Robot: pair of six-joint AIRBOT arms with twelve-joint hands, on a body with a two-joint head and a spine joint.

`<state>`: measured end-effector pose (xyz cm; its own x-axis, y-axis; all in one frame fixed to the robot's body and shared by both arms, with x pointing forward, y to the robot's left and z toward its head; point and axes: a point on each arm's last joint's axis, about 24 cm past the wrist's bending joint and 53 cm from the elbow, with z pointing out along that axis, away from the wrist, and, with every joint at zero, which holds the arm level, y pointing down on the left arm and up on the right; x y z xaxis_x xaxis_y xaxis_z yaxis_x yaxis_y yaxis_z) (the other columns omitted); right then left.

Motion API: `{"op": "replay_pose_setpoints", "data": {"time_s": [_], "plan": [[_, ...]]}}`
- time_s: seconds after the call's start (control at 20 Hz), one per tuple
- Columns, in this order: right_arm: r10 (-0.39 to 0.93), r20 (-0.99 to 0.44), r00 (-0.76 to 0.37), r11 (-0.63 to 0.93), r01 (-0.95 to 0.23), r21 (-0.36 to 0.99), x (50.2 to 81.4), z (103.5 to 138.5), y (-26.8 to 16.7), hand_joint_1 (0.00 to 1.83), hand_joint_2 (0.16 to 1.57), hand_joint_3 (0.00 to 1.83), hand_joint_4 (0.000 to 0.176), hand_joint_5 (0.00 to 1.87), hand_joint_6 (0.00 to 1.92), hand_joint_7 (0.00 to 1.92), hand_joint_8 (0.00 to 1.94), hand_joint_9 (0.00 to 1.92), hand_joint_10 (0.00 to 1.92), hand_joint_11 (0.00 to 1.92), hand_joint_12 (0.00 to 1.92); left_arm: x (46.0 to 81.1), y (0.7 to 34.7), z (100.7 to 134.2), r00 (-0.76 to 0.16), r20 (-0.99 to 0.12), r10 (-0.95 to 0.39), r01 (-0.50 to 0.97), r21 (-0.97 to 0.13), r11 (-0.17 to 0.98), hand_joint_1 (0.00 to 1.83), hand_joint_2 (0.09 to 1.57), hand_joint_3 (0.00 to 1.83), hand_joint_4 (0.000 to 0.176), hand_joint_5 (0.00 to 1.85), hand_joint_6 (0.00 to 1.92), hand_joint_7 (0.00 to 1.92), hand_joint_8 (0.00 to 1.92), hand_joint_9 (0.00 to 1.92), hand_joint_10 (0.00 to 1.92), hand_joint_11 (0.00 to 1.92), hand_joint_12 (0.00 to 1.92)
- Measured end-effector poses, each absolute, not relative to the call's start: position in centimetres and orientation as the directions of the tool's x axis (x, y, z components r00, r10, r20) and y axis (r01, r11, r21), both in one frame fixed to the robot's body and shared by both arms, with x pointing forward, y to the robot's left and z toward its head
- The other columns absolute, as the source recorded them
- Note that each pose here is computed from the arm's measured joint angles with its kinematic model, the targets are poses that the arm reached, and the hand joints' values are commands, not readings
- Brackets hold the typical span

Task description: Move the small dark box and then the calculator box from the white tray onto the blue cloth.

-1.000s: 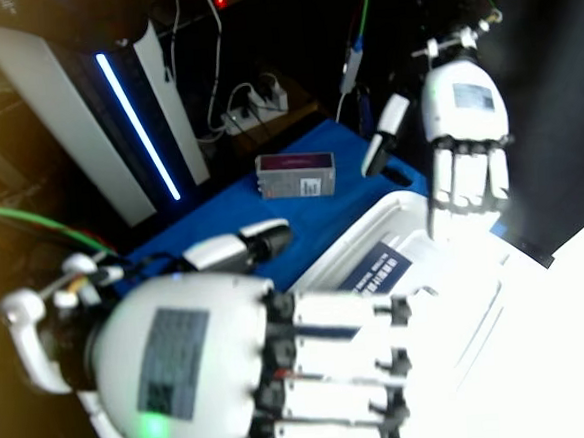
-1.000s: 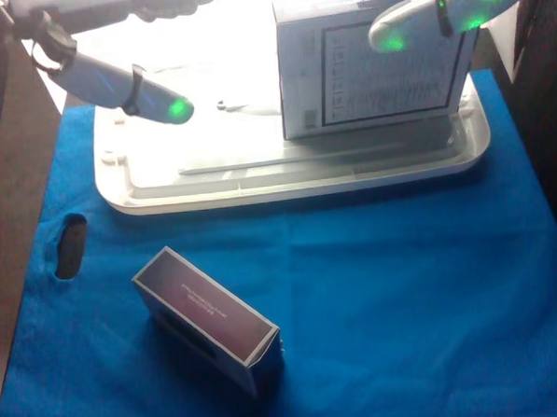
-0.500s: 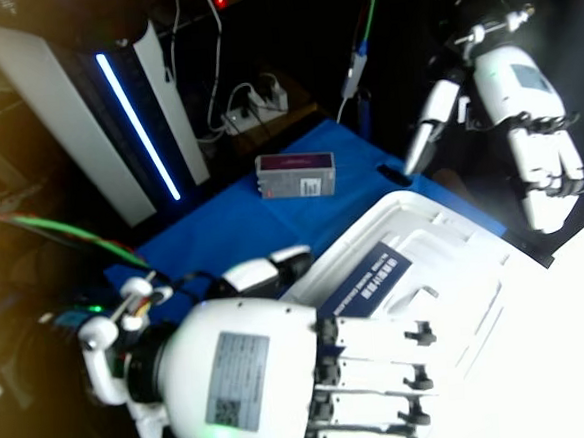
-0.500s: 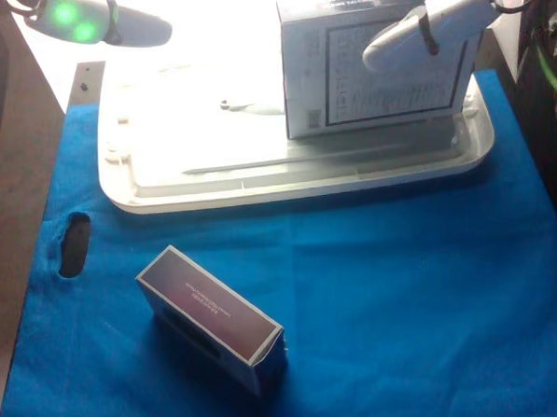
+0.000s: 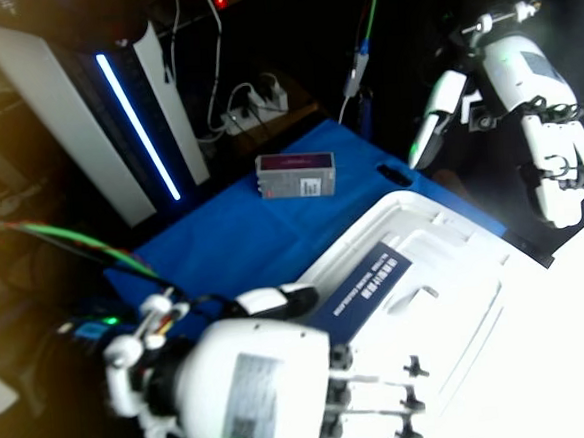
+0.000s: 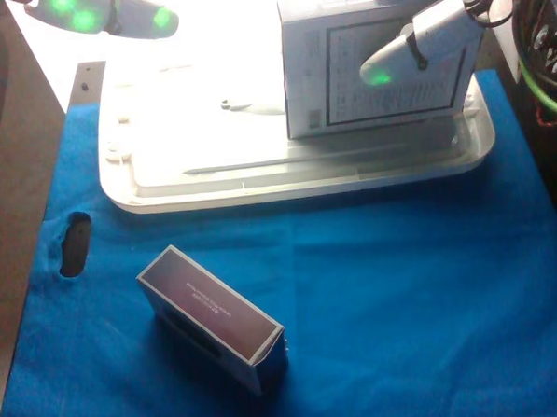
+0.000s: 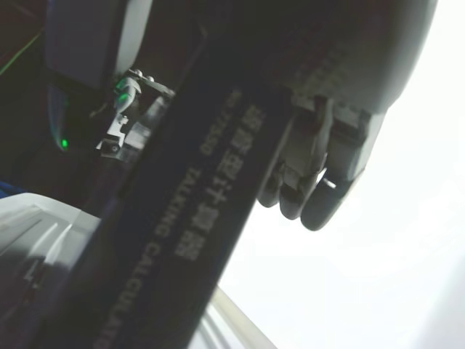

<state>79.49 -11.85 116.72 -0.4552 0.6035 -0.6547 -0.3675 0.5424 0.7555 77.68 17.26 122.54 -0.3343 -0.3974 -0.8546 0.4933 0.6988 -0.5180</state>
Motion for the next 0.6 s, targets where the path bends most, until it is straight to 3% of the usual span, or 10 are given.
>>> {"op": "replay_pose_setpoints", "data": {"time_s": [0.05, 0.15, 0.2, 0.25, 0.3, 0.45, 0.5, 0.55, 0.6], "plan": [[0.603, -0.652, -0.459, 0.541, -0.365, 0.758, 79.5, 116.5, -11.8, 0.97, 0.72, 0.0, 0.0, 0.59, 0.01, 0.76, 0.04, 0.76, 0.09, 0.37, 1.11, 77.7, 17.2, 122.8, -0.332, -0.854, -0.402, 0.496, -0.52, 0.695, 0.51, 0.95, 0.0, 0.107, 0.05, 0.0, 0.22, 0.0, 0.23, 0.0, 0.0, 0.91], [0.6, -0.653, -0.463, 0.548, -0.357, 0.756, 79.5, 116.1, -11.9, 1.07, 0.79, 0.0, 0.0, 0.77, 0.01, 1.02, 0.04, 0.99, 0.08, 0.57, 1.0, 77.6, 17.1, 122.8, -0.333, -0.854, -0.4, 0.499, -0.52, 0.693, 0.5, 0.96, 0.01, 0.11, 0.04, 0.0, 0.23, 0.0, 0.24, 0.0, 0.0, 0.9], [0.601, -0.653, -0.462, 0.549, -0.354, 0.757, 79.5, 116.0, -12.0, 1.16, 0.85, 0.0, 0.0, 0.94, 0.03, 1.16, 0.06, 1.14, 0.13, 0.66, 1.15, 77.6, 17.0, 122.8, -0.333, -0.854, -0.399, 0.5, -0.519, 0.693, 0.5, 0.96, 0.01, 0.116, 0.04, 0.0, 0.23, 0.0, 0.24, 0.0, 0.0, 0.9], [0.602, -0.651, -0.462, 0.549, -0.353, 0.758, 79.5, 116.0, -12.0, 1.21, 0.95, 0.01, 0.0, 1.3, 0.19, 1.31, 0.1, 1.14, 0.5, 0.73, 1.38, 77.5, 17.0, 122.9, -0.332, -0.854, -0.401, 0.504, -0.519, 0.69, 0.5, 0.96, 0.0, 0.119, 0.05, 0.0, 0.23, 0.0, 0.25, 0.01, 0.0, 0.93], [0.605, -0.647, -0.464, 0.545, -0.351, 0.762, 79.5, 116.0, -12.0, 1.28, 0.99, 0.02, 0.0, 1.39, 0.04, 1.19, 0.74, 1.17, 0.58, 0.77, 1.41, 77.6, 17.1, 123.0, -0.33, -0.85, -0.41, 0.502, -0.526, 0.687, 0.49, 0.97, 0.0, 0.119, 0.06, 0.0, 0.22, 0.0, 0.26, 0.01, 0.0, 0.96], [0.603, -0.648, -0.466, 0.543, -0.356, 0.761, 79.5, 116.1, -11.9, 1.3, 1.0, 0.0, 0.0, 1.4, 0.01, 1.26, 0.71, 1.18, 0.59, 0.82, 1.35, 77.6, 17.3, 123.1, -0.326, -0.851, -0.412, 0.5, -0.525, 0.689, 0.47, 0.96, 0.0, 0.117, 0.03, 0.0, 0.2, 0.0, 0.24, 0.01, 0.0, 0.86], [0.589, -0.655, -0.473, 0.545, -0.367, 0.754, 79.1, 116.0, -11.4, 1.3, 1.03, 0.0, 0.0, 1.36, 0.0, 1.2, 0.87, 1.1, 0.88, 0.79, 1.54, 77.6, 17.9, 123.3, -0.321, -0.852, -0.413, 0.494, -0.523, 0.695, 0.49, 0.97, 0.0, 0.112, 0.04, 0.0, 0.21, 0.0, 0.26, 0.01, 0.0, 0.88], [0.588, -0.655, -0.475, 0.543, -0.368, 0.755, 79.0, 116.0, -11.3, 1.3, 1.03, 0.0, 0.0, 1.36, 0.0, 1.2, 0.87, 1.1, 0.88, 0.79, 1.54, 77.7, 17.9, 123.3, -0.32, -0.852, -0.414, 0.493, -0.523, 0.695, 0.49, 0.97, 0.0, 0.112, 0.04, 0.0, 0.21, 0.0, 0.26, 0.01, 0.0, 0.88], [0.57, -0.667, -0.479, 0.549, -0.382, 0.744, 78.5, 116.3, -11.0, 1.29, 1.05, 0.0, 0.0, 1.19, 0.32, 1.18, 0.9, 1.09, 1.0, 0.79, 1.61, 77.7, 18.0, 123.2, -0.319, -0.853, -0.412, 0.49, -0.521, 0.699, 0.49, 0.97, 0.0, 0.115, 0.05, 0.0, 0.23, 0.01, 0.28, 0.01, 0.0, 0.92]]}}
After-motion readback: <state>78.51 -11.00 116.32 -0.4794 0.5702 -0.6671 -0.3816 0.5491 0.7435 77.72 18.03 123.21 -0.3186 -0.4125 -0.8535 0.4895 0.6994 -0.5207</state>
